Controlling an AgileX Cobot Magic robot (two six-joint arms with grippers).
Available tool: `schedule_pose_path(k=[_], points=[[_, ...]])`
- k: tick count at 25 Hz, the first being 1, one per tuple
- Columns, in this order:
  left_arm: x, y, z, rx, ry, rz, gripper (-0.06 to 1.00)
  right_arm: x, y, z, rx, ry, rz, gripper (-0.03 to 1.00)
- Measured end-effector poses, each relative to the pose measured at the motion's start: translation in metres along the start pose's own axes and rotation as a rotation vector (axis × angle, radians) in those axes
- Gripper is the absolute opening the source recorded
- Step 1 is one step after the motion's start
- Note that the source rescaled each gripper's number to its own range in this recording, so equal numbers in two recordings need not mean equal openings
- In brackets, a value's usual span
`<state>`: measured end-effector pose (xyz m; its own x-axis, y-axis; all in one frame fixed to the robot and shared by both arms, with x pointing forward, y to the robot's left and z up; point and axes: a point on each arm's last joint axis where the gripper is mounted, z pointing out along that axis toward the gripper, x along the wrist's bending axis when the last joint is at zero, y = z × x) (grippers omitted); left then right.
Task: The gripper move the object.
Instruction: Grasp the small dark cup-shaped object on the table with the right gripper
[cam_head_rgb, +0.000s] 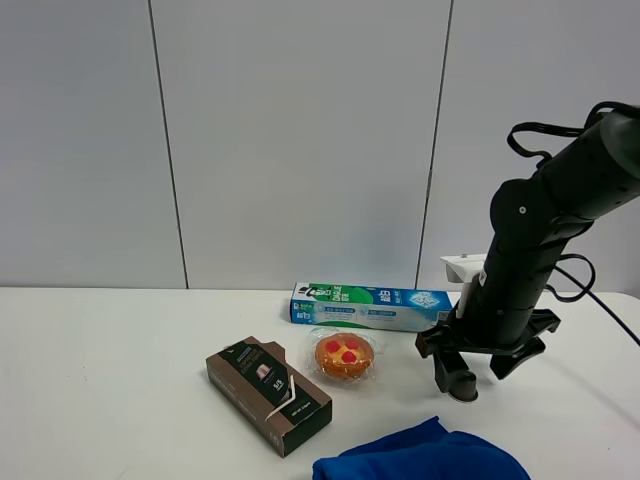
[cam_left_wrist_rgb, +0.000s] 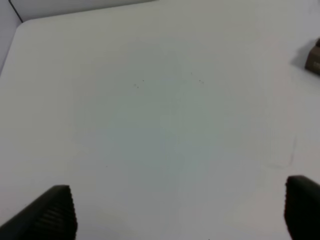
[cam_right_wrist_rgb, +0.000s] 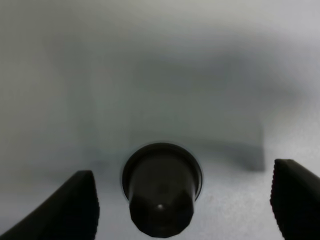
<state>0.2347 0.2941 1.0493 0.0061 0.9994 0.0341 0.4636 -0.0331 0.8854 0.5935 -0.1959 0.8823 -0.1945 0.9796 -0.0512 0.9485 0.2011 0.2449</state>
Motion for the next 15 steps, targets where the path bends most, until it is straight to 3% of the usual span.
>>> schedule_pose_path(k=[11, 15], points=[[0.0, 0.0, 0.0, 0.0, 0.0, 0.0, 1.0, 0.001, -0.003, 0.012, 0.027, -0.004, -0.006, 0.54], [0.0, 0.0, 0.0, 0.0, 0.0, 0.0, 1.0, 0.001, 0.0, 0.012, 0.02, -0.003, -0.005, 0.38]])
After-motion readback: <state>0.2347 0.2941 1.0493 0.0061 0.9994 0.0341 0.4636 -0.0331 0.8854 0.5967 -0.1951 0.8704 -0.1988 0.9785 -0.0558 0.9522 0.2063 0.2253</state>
